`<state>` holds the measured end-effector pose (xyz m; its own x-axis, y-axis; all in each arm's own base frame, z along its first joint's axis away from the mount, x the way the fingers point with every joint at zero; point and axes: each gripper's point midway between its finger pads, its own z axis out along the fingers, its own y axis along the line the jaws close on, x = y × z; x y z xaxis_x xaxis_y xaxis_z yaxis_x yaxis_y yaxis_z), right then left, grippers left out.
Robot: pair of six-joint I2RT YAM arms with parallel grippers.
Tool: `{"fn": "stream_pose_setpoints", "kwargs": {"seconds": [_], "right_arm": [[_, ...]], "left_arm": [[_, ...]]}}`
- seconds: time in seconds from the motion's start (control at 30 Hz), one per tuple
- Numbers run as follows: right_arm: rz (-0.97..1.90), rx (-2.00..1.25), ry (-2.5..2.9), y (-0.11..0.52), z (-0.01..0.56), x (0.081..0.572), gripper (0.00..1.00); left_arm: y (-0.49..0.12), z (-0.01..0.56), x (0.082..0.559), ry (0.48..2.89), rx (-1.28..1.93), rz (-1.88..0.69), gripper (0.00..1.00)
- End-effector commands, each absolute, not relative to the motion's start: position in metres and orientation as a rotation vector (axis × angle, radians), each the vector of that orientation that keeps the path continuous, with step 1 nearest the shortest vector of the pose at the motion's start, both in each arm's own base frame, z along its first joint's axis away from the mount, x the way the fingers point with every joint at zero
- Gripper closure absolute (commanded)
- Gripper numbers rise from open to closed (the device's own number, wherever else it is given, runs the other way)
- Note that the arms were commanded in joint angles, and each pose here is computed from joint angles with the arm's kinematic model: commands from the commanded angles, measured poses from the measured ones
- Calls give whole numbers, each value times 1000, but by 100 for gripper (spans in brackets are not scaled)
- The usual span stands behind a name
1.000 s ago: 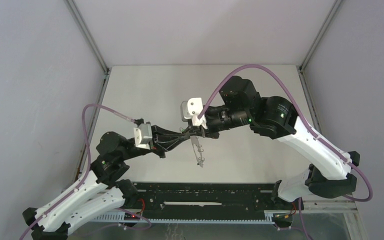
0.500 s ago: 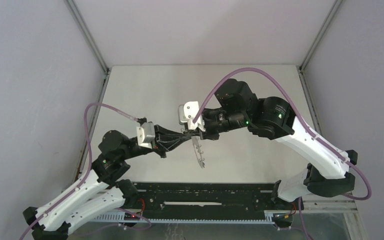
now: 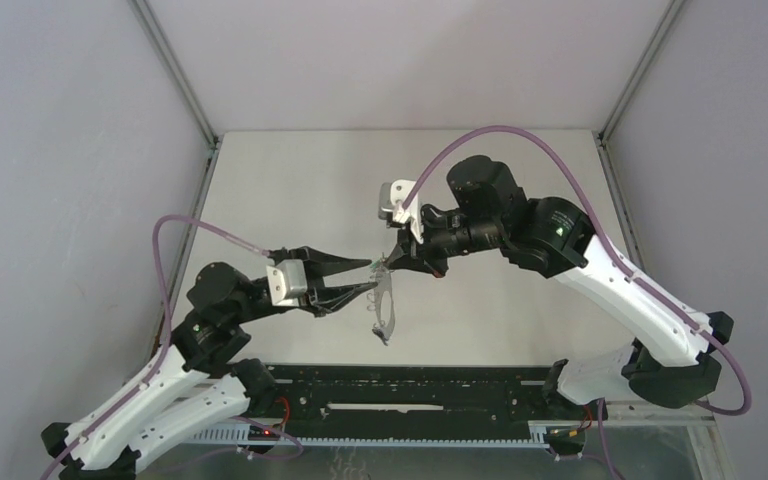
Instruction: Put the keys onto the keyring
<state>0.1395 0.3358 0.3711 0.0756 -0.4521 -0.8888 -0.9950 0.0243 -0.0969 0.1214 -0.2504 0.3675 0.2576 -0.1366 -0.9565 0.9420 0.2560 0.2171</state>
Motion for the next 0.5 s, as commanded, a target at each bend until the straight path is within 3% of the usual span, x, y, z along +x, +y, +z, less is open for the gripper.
{"fn": "stream_pose_setpoints", "kwargs": {"seconds": [0.0,0.2,0.33,0.47], "right_arm": [[1007,-1379,1432,336,408,134,100],[1114,-1368,1441,334,400,125,100],[1181,-1436,1453,336,392,113,100],[1246,-1506,1475,339,383,102,100]], "left_arm": [[-237,374,120,993,1062,-827,55],[-228,351,115,983,1169,-738,53],[-224,363,124,839,1249,-547,47],[-227,378,122,666,1347,-425,36]]}}
